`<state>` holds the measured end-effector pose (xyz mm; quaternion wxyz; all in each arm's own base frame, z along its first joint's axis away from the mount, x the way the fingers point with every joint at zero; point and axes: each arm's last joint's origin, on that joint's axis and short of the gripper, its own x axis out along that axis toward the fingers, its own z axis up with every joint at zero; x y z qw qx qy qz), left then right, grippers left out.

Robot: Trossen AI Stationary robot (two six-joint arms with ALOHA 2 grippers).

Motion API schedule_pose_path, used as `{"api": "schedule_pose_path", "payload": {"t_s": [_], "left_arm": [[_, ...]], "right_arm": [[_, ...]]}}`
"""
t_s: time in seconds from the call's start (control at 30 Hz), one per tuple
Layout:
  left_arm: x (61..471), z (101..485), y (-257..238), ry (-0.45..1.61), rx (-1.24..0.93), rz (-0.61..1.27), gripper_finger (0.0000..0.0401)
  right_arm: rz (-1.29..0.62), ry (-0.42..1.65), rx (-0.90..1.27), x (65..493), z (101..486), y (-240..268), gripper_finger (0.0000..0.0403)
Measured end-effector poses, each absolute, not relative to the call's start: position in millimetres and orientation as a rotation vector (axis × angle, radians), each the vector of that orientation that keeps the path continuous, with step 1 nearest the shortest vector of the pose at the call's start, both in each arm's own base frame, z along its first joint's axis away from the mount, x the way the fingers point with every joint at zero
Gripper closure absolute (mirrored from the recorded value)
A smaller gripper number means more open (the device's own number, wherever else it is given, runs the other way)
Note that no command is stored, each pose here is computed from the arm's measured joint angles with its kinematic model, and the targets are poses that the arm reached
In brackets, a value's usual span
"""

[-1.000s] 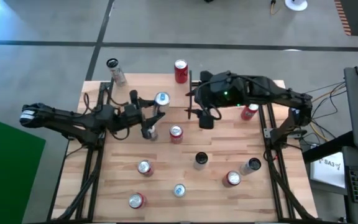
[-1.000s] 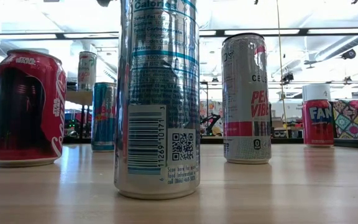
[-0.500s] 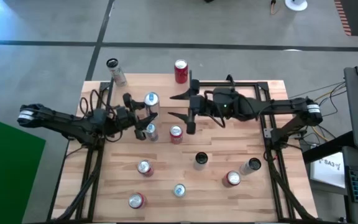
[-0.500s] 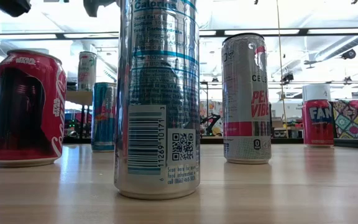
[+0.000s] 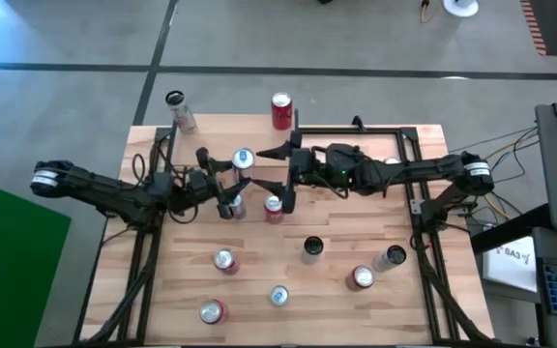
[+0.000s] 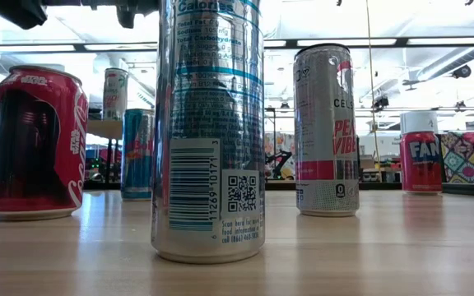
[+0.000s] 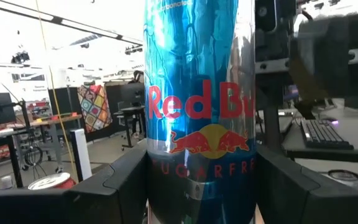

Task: Place canned beverage on shelf
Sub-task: Put the blue soda can on the shelf

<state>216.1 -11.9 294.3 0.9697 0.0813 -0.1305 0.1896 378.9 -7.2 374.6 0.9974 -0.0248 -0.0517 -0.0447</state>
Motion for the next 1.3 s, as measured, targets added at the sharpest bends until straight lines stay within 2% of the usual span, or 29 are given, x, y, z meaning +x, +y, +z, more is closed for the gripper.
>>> {"api": "schedule_pose_path", "payload": {"t_s": [0.2, 0.67, 0.8, 1.03, 1.3], "left_arm": [[217, 294, -12, -0.274, 0.154, 0.383, 0.0181], [219, 293, -12, -0.280, 0.131, 0.377, 0.0180], [219, 293, -12, -0.278, 0.128, 0.377, 0.0174], [219, 294, -12, -0.287, 0.125, 0.376, 0.0125], [215, 295, -13, -0.275, 0.104, 0.367, 0.0096]], "right_arm": [[-0.105, -0.102, -0.030, 389, 368, -12, 0.0048], [-0.123, -0.113, -0.062, 413, 368, -22, 0.0052], [-0.122, -0.119, -0.067, 415, 367, -22, 0.0083], [-0.091, -0.112, -0.063, 415, 366, -22, 0.0196], [-0.089, -0.091, -0.055, 412, 367, -27, 0.0200]]}}
